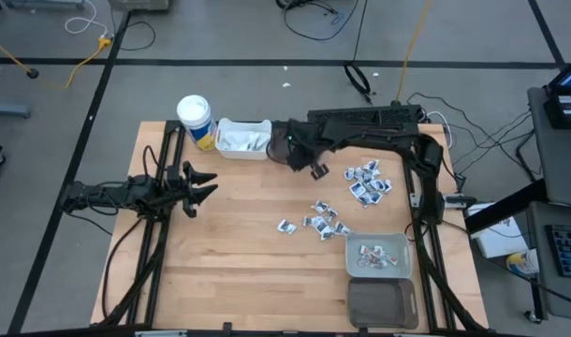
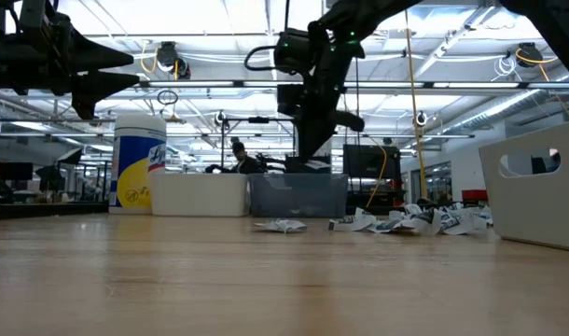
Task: Pick & Place First Aid Supplies
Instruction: Put the gray towelette pack into the top black bin
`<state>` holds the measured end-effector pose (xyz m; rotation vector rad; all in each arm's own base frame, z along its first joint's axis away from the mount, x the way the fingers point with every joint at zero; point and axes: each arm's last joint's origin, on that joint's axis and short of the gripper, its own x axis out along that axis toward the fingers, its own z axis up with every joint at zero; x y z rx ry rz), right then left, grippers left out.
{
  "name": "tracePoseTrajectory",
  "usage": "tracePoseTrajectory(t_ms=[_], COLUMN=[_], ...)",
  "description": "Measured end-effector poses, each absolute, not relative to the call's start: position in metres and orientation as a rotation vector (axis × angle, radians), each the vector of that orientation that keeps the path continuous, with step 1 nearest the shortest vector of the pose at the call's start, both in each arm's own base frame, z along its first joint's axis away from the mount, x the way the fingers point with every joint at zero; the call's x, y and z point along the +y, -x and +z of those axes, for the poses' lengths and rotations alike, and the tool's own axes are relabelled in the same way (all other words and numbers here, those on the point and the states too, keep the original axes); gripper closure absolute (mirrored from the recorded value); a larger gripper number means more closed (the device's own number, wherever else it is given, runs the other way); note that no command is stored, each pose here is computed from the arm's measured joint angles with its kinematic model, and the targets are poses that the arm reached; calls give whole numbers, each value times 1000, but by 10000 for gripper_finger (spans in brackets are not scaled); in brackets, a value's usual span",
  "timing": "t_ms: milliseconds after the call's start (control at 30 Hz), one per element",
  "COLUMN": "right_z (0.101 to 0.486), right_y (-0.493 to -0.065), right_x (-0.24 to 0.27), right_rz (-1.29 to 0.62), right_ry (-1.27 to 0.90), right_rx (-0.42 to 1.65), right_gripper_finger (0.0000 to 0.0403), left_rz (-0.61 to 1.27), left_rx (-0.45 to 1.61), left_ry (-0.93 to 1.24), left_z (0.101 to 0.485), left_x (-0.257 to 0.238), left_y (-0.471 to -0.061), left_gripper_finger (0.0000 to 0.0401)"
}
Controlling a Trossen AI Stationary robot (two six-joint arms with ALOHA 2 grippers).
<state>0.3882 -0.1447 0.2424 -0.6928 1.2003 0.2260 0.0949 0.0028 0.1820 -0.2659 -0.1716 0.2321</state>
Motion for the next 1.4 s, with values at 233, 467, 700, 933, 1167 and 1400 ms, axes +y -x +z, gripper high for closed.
tracePoseTrajectory(t_ms=[233,467,700,933,1167,1400], right_z=[251,247,222,200,201,203], right_y=[-384,-374,-378,-382,-384,-384], right_x=[-187,-215,-219,-219,-219,-219], right_rz=[112,57,99,111,96,21], right_ry=[780,768,710,686,632,658], right_rx=[1110,1121,1182,1255,1222,1267], right_gripper_finger=[403,403,403,399,335,264], left_rz=[232,232,232,232,232,232], left_rx=[-171,-172,-171,-171,-171,-171], left_ry=[266,266,266,266,266,266], left_z=[182,182,182,182,182,182], left_x=[3,3,3,3,3,3], left_y=[-95,-95,-95,-95,-95,-95], left_gripper_finger=[205,205,205,205,205,205])
